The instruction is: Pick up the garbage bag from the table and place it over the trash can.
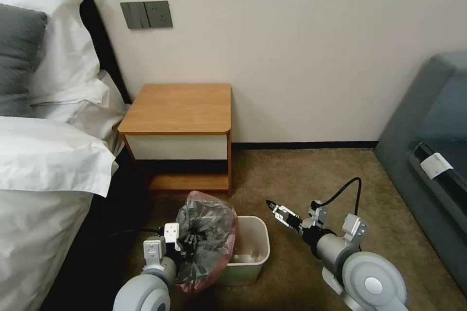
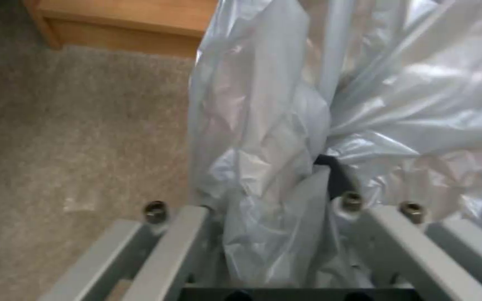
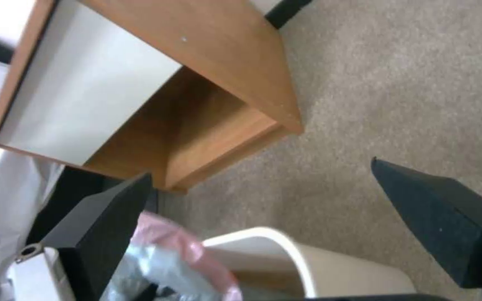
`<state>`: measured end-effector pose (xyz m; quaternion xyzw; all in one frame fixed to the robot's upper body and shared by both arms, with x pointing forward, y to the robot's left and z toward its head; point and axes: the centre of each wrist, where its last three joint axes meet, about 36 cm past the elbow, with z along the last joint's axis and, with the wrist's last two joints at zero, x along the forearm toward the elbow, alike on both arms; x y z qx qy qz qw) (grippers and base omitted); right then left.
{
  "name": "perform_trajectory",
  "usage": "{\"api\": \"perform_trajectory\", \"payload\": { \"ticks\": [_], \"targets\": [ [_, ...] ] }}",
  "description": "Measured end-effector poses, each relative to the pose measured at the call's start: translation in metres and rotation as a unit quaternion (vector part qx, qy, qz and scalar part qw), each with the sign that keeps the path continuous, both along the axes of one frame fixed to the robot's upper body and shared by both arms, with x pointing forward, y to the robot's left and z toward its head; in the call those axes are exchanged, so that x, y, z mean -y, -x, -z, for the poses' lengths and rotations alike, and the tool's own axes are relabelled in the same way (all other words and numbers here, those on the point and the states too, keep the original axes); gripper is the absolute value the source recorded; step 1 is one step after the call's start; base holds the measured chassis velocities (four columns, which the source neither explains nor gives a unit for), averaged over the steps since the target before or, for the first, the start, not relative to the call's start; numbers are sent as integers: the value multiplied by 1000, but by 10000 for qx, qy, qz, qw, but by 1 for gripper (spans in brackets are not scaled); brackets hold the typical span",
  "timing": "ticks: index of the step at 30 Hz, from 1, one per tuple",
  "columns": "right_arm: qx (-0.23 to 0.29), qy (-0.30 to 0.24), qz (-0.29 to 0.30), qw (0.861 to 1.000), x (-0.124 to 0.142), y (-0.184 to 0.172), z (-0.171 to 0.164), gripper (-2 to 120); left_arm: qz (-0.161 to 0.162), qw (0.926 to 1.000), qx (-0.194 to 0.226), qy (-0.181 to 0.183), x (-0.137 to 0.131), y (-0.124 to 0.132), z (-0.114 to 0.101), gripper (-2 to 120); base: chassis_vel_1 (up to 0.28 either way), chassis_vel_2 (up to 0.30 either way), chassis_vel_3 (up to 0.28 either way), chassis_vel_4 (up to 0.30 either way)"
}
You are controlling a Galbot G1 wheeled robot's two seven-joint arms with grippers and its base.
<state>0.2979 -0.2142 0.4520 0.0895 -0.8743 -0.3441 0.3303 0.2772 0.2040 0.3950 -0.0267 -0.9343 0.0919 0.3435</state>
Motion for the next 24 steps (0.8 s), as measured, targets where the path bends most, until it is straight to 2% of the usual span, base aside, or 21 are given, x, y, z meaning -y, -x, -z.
{"api": "perform_trajectory", "payload": {
  "ticks": [1, 4, 11, 14, 15, 19, 20, 22, 23, 24],
  "targets": [
    [0, 0, 0, 10000, 0, 0, 0, 100, 0, 10000, 0, 0, 0, 0, 0, 20, 0, 0, 0, 0],
    [131, -4, -49, 9999, -4, 3, -7, 100, -165, 9991, 318, 204, -2, -4, 4, 9, 0, 0, 0, 0],
    [408, 44, -139, 9991, -8, 4, -17, 100, -243, 9959, 745, 443, -4, -11, 2, 7, 0, 0, 0, 0],
    [829, 123, -377, 9958, -11, 6, -31, 100, -236, 9924, 1081, 539, -7, -16, -2, 7, 0, 0, 0, 0],
    [829, 123, -377, 9958, -11, 6, -31, 100, -236, 9924, 1081, 539, -7, -16, -2, 7, 0, 0, 0, 0],
    [1469, 202, -929, 9846, -16, 13, -50, 100, -220, 9866, 1509, 583, -11, -21, -9, 7, 0, 0, 0, 0],
    [1469, 202, -929, 9846, -16, 13, -50, 100, -220, 9866, 1509, 583, -11, -21, -9, 7, 0, 0, 0, 0],
    [1999, 324, -1329, 9702, -15, 11, -56, 100, -167, 9827, 1747, 598, -13, -21, -10, 7, 0, 0, 0, 0],
    [1999, 324, -1329, 9702, -15, 11, -56, 100, -167, 9827, 1747, 598, -13, -21, -10, 7, 0, 0, 0, 0],
    [2241, 395, -1505, 9621, -13, 8, -57, 100, -133, 9809, 1840, 614, -15, -21, -10, 7, 0, 0, 0, 0]
  ]
}}
